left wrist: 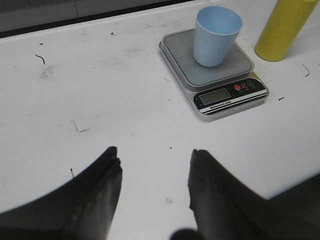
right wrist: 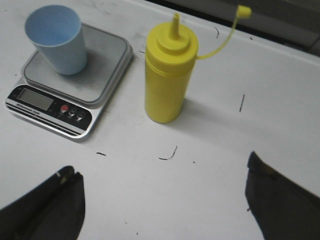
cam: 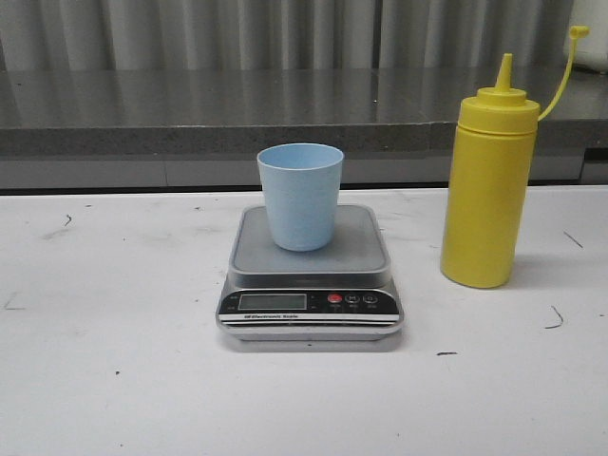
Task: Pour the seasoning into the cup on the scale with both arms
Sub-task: 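Move the right gripper to the yellow squeeze bottle and grasp it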
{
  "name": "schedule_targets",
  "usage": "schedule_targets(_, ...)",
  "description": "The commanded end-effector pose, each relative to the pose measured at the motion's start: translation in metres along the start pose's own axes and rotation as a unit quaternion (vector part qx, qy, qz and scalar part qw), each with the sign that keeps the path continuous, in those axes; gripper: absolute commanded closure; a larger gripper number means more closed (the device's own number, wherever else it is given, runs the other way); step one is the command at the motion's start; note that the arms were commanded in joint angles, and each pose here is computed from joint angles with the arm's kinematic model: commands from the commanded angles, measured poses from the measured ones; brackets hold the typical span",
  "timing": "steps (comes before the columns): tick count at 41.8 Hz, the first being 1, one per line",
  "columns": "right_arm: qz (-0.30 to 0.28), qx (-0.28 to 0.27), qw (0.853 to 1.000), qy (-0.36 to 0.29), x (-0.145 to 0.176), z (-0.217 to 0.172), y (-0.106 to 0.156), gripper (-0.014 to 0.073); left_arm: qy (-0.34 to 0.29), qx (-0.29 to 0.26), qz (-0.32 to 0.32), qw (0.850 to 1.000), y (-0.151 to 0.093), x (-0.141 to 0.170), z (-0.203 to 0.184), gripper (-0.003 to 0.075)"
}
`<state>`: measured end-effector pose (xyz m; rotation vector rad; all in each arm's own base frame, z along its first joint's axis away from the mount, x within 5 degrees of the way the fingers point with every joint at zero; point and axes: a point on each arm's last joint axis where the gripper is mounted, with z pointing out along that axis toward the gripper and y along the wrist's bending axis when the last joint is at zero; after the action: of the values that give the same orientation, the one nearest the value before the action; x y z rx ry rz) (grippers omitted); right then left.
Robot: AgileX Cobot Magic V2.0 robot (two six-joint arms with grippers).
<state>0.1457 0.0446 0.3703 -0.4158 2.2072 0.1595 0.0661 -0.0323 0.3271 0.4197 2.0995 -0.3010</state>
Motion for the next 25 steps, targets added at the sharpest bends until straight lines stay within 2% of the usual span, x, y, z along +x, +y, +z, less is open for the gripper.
schedule_targets(1,-0.024,-0.013,0.999,-0.030,-0.021,0.009,0.005,-0.0068,-0.043,0.002,-0.010,0.999,-0.001,-0.012,-0.004,0.0407)
schedule_targets(7,-0.022,-0.025,0.999,0.011,-0.019,0.052,0.008,-0.0068,-0.043,0.002,-0.010,0.999,-0.001,-0.012,-0.004,0.0407)
schedule_targets(10,-0.007,-0.028,1.000,-0.001,-0.012,0.070,0.009,-0.0068,-0.043,0.002,-0.010,0.999,-0.001,-0.012,-0.004,0.0407)
schedule_targets(16,0.034,-0.020,0.997,-0.068,0.015,0.099,0.009,-0.0068,-0.043,0.002,-0.010,0.999,-0.001,-0.012,-0.004,0.0407)
schedule_targets(25,0.042,0.025,0.983,-0.179,0.061,0.119,0.002,-0.0068,-0.043,0.002,-0.010,0.999,-0.001,-0.012,-0.004,0.0407)
